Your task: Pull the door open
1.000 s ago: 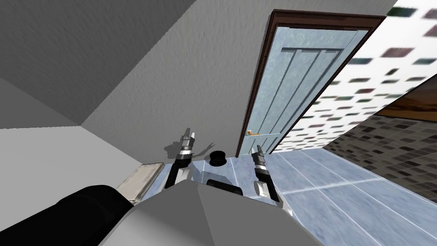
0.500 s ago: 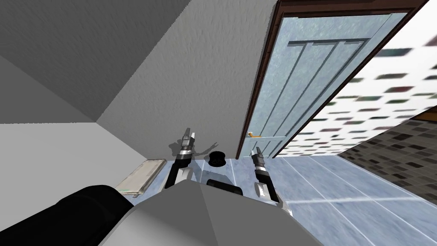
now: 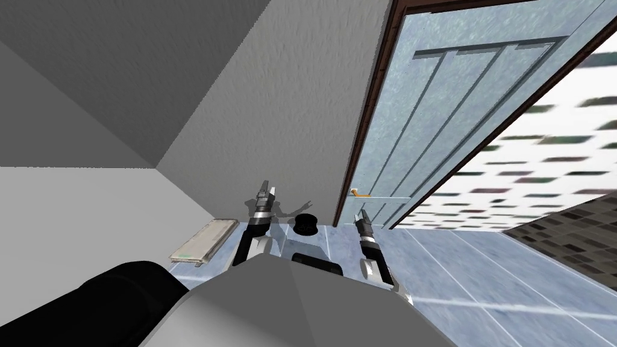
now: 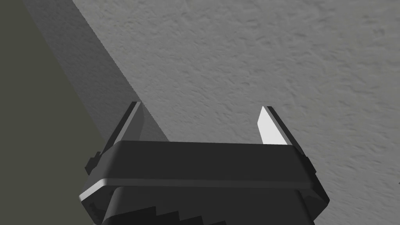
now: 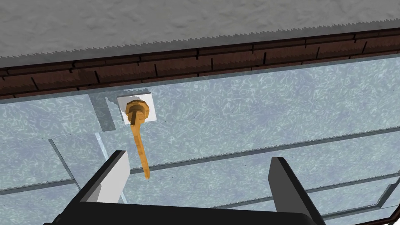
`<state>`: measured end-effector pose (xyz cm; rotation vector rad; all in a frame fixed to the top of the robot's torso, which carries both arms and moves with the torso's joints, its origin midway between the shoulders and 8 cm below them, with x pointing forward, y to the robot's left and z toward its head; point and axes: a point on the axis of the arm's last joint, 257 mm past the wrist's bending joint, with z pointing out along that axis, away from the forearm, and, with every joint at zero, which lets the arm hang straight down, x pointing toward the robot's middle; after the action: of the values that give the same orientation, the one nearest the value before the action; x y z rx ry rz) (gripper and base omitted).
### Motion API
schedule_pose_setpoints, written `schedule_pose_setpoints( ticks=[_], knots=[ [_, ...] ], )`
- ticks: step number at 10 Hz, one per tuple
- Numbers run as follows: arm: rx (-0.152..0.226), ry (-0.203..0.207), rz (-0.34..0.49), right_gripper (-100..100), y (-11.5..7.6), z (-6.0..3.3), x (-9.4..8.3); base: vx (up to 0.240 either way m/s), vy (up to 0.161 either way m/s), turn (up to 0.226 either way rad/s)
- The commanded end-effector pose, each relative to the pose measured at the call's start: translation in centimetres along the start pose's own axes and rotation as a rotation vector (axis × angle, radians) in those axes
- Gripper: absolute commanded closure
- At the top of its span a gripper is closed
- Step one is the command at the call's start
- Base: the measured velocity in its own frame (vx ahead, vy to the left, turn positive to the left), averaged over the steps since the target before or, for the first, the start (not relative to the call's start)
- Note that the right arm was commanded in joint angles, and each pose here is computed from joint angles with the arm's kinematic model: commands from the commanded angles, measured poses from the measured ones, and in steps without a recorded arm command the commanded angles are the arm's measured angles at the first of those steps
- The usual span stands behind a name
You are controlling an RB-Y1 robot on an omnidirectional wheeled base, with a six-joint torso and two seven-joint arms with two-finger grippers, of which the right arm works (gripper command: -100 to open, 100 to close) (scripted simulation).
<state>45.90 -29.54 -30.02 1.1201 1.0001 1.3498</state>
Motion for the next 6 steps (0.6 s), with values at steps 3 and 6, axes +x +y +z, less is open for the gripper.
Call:
schedule_pose_setpoints(
  ticks=[3,6],
  knots=[
    [0.052,-0.011,-0.017,-100,-2.4,-0.6,-1.1,0.042,-0.116,0.146],
    [0.083,-0.018,-0.029,-100,-3.7,-0.98,-1.9,0.038,-0.139,0.117]
  ],
)
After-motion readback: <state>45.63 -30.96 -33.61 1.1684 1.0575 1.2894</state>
